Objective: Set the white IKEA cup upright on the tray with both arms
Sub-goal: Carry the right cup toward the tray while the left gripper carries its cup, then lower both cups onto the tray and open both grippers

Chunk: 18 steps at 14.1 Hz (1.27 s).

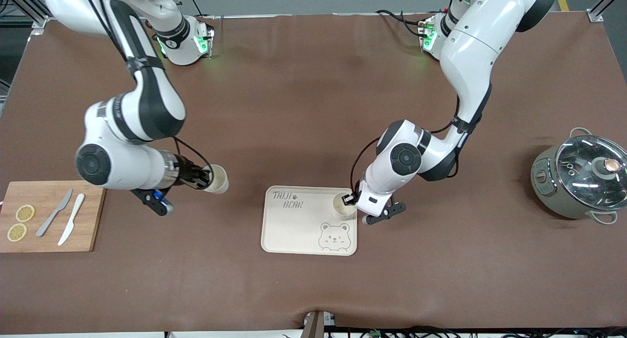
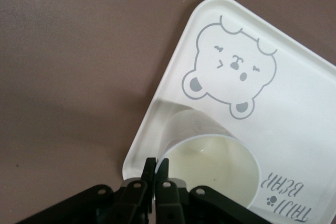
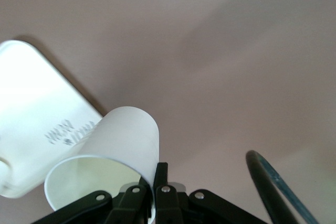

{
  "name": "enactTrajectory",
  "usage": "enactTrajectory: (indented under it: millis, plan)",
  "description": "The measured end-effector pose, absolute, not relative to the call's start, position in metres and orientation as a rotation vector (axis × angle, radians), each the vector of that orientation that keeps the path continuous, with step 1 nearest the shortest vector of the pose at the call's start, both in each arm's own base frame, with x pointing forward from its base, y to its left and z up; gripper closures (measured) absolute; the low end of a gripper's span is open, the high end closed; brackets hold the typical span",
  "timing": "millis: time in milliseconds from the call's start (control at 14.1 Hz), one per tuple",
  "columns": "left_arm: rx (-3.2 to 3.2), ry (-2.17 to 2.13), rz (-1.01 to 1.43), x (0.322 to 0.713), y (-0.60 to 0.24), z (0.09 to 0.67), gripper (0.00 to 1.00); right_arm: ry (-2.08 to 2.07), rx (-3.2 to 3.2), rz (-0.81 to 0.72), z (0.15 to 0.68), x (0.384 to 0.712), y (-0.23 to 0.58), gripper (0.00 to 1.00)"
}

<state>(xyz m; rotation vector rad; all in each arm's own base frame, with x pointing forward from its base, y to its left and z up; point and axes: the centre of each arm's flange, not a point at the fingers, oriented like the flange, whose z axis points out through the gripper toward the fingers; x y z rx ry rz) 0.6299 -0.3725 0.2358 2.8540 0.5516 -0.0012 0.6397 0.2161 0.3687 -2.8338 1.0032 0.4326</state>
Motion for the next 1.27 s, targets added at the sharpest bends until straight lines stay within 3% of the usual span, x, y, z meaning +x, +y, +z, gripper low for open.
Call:
enactTrajectory:
  millis: [283, 707, 1273]
  plan:
    - [2.853, 0.512, 0.044, 0.637, -0.372, 0.246, 0.56, 1.119, -2.800, 0.405, 0.351, 0.646, 0.271, 0.96]
    - [2.956, 0.472, 0.178, 0.657, -0.333, 0.321, 0.00, 1.210, -2.734, 0.290, 0.306, 0.645, 0.348, 0.96]
    - [3.044, 0.447, 0.209, 0.672, -0.254, 0.398, 0.00, 1.252, -2.728, 0.272, 0.251, 0.647, 0.358, 0.96]
